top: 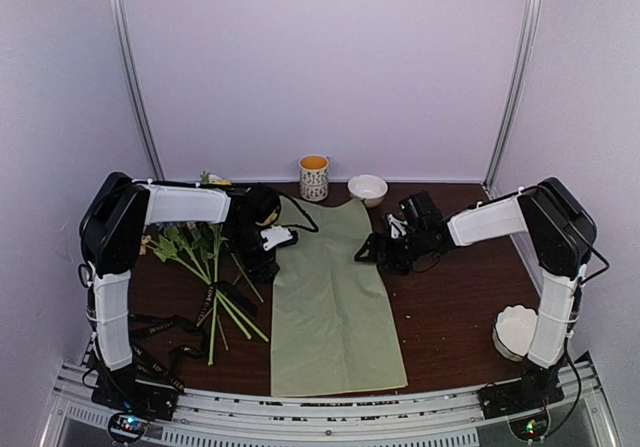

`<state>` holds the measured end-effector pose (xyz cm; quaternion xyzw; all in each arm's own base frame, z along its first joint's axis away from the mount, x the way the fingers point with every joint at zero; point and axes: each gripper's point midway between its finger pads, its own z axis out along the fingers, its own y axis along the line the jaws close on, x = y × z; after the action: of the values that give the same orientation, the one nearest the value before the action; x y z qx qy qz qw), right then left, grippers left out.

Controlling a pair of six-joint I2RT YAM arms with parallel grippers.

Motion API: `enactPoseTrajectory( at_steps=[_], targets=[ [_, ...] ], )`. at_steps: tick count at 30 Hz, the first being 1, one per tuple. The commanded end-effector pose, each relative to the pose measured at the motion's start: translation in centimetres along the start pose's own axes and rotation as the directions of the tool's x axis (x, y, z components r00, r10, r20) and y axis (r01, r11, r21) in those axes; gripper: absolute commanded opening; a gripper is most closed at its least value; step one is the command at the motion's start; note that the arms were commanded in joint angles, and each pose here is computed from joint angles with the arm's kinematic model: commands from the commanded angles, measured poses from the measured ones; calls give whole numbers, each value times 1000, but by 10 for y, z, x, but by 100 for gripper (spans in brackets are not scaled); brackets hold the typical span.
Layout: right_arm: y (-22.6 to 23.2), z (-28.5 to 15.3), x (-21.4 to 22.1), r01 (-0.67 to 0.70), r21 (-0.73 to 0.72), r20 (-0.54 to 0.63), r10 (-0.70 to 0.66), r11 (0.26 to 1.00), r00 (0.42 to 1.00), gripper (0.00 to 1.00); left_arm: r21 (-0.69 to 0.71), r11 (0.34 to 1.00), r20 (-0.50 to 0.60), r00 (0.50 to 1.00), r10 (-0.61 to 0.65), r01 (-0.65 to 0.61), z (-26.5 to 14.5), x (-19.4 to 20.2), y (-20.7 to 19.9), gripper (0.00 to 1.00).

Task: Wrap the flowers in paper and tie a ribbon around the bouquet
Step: Pick up the folded wrapping paper from the center of the board.

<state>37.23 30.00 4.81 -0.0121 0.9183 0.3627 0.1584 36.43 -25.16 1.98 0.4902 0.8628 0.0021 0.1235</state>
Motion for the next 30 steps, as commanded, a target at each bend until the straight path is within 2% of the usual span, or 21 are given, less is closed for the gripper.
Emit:
enactPoseTrajectory(
  at_steps=[1, 8, 15, 20, 25, 30],
  targets=[
    [24, 1, 7, -33, -146, -31, 29, 989, 999, 78, 11, 1000, -51, 998, 23, -22, 11, 11, -5, 86],
    [37, -3, 2, -41, -212, -7, 40, 976, 999, 76, 9, 1000, -52, 998, 21, -20, 10, 11, -5, 86],
    [50, 5, 6, -45, -260, -10, 44, 965, 999, 65, 9, 1000, -52, 998, 20, -19, 10, 11, -5, 86],
    [46, 12, 11, -41, -217, -23, 37, 975, 999, 44, 10, 1000, -53, 998, 21, -21, 11, 11, -5, 86],
    [52, 15, 16, -6, -202, -40, -2, 979, 999, 37, 12, 1000, -50, 998, 24, -24, 11, 11, -5, 86],
    [54, 15, 13, 9, -188, -32, -15, 982, 999, 18, 13, 1000, -52, 998, 21, -21, 11, 11, -6, 86]
  ],
)
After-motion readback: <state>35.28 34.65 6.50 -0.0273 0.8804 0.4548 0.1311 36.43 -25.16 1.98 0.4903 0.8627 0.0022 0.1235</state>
